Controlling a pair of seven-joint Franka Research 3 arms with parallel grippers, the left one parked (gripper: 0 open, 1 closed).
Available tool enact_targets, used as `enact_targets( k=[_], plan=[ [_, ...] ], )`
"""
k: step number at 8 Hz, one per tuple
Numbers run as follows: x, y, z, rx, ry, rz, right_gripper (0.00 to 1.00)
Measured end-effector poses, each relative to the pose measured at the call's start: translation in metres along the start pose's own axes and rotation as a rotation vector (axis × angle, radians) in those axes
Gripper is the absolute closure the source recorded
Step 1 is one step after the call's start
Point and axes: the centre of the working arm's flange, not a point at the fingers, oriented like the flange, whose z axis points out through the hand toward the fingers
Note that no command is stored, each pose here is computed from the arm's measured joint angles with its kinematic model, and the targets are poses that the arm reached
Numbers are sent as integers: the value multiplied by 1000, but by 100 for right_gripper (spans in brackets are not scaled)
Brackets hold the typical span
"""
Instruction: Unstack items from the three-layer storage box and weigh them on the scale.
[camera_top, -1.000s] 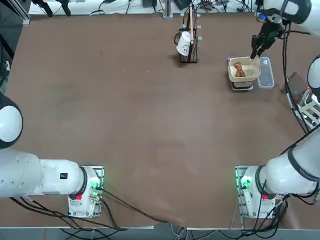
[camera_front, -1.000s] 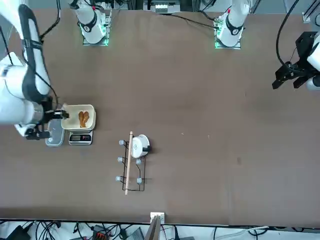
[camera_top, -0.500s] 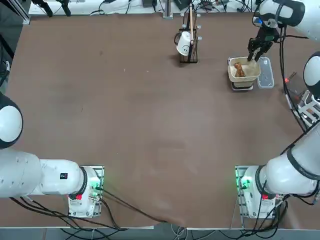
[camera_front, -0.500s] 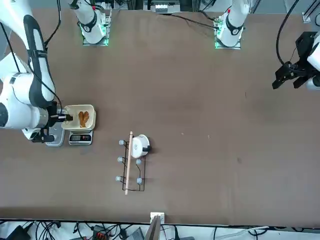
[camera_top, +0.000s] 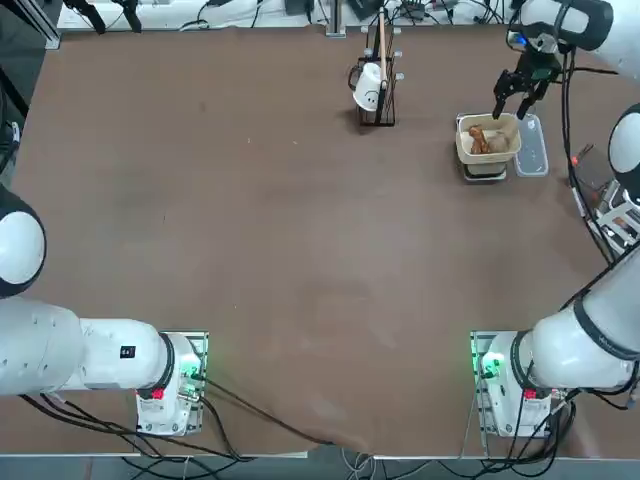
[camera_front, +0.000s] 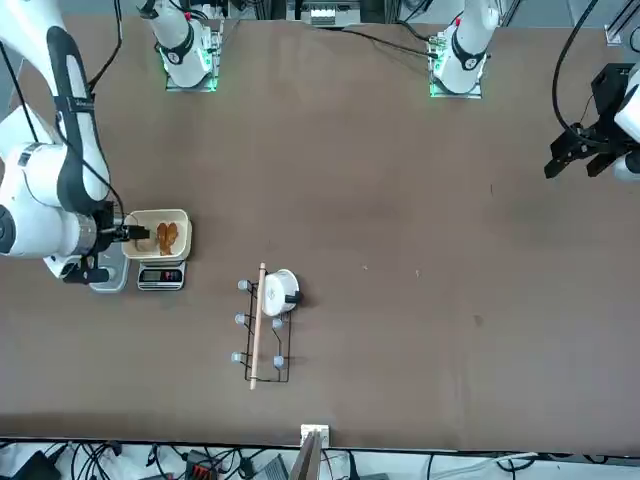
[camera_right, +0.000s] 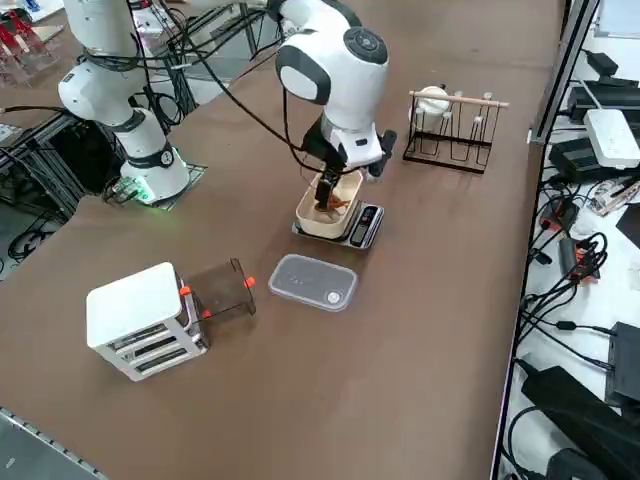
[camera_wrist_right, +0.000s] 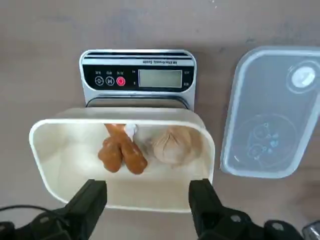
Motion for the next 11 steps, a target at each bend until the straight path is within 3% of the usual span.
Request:
enact_targets(
  k=[1,3,6,7,9,11],
  plan=[
    [-5,11,-10,-33,5,-30,3],
    [-15,49,-19,-141,-24,-190,16],
    [-25,100,1,-165,-79,-438,82],
    [-30,114,21,-154,-83,-484,98],
    [-42,124,66,-178,-92,-542,98],
    [-55,148,82,-215,-123,-576,98]
  ],
)
